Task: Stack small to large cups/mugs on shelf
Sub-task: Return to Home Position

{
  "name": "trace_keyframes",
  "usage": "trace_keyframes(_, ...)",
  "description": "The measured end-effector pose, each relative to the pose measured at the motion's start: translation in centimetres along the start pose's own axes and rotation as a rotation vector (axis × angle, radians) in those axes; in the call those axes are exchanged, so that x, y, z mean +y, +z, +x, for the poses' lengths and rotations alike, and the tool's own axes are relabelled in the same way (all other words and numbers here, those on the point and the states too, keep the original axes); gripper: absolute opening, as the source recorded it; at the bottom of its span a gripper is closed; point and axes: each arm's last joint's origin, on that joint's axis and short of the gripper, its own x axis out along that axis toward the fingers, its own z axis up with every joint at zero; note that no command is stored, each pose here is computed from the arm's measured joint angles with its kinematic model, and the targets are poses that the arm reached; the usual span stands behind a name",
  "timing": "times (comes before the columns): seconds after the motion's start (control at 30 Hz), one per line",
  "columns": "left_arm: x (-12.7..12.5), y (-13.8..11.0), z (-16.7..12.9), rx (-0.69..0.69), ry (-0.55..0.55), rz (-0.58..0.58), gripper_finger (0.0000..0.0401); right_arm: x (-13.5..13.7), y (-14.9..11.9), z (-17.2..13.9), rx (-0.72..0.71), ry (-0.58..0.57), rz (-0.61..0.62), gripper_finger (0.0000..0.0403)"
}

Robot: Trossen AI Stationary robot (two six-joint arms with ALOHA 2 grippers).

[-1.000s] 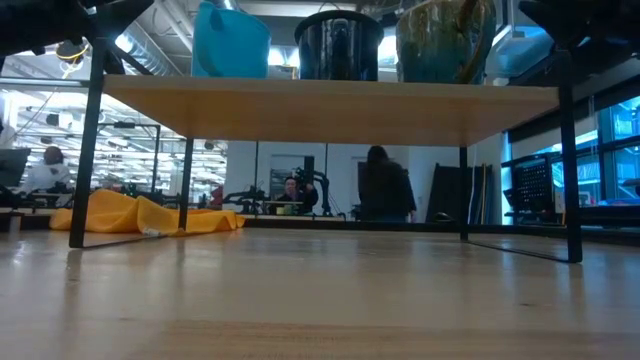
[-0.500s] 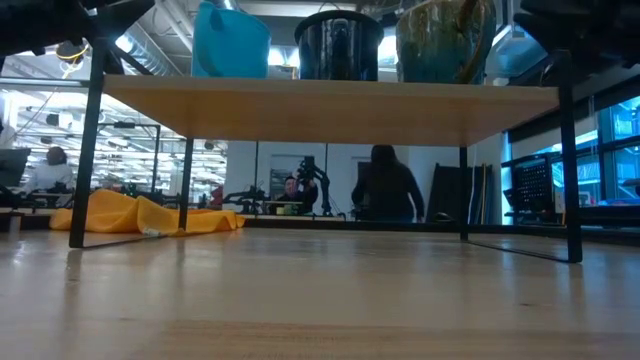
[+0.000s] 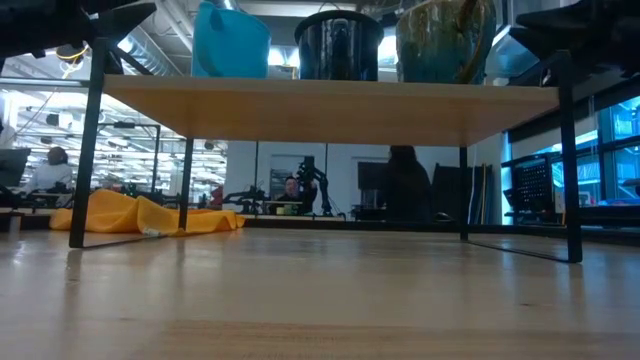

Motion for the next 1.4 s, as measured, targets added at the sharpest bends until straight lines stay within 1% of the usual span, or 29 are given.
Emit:
trace_keyframes(0.13,0.0,0.0,0.0,0.003,0.002,0.002,0.0073,-0.1,-0.5,0.0,0.048,-0.014,0.028,0.0080)
trace_keyframes(0.57,0.0,-0.1,0.0,0.006,0.005,0.004,0.0073,-0.2,-0.9,0.0,0.093,-0.026,0.022,0.0080)
trace_keyframes(0.63,0.0,-0.1,0.0,0.005,0.011,0.003,0.0073,-0.3,-1.2,-0.1,0.111,-0.032,0.039,0.0080)
trace_keyframes(0.8,0.1,-0.1,0.0,0.002,0.022,-0.002,0.0073,-0.6,-2.3,-0.1,0.031,-0.007,0.052,0.0080)
trace_keyframes(1.03,0.1,-0.1,0.0,0.001,0.029,-0.018,0.0073,-0.5,-2.0,-0.1,0.007,0.008,0.022,0.0081)
trace_keyframes(1.17,0.1,-0.3,0.0,0.023,0.035,0.005,0.0073,-0.5,-2.1,-0.1,0.017,0.017,-0.019,0.0081)
trace_keyframes(1.27,0.3,-0.8,0.0,0.067,0.043,0.036,0.0073,-0.5,-2.5,-0.1,0.065,0.023,-0.068,0.0081)
trace_keyframes(1.33,0.4,-1.3,-0.1,0.115,0.052,0.065,0.0073,-0.6,-3.2,-0.1,0.136,0.034,-0.110,0.0081)
trace_keyframes(1.4,0.6,-1.9,-0.2,0.175,0.067,0.071,0.0073,-0.8,-3.9,-0.3,0.216,0.036,-0.123,0.0081)
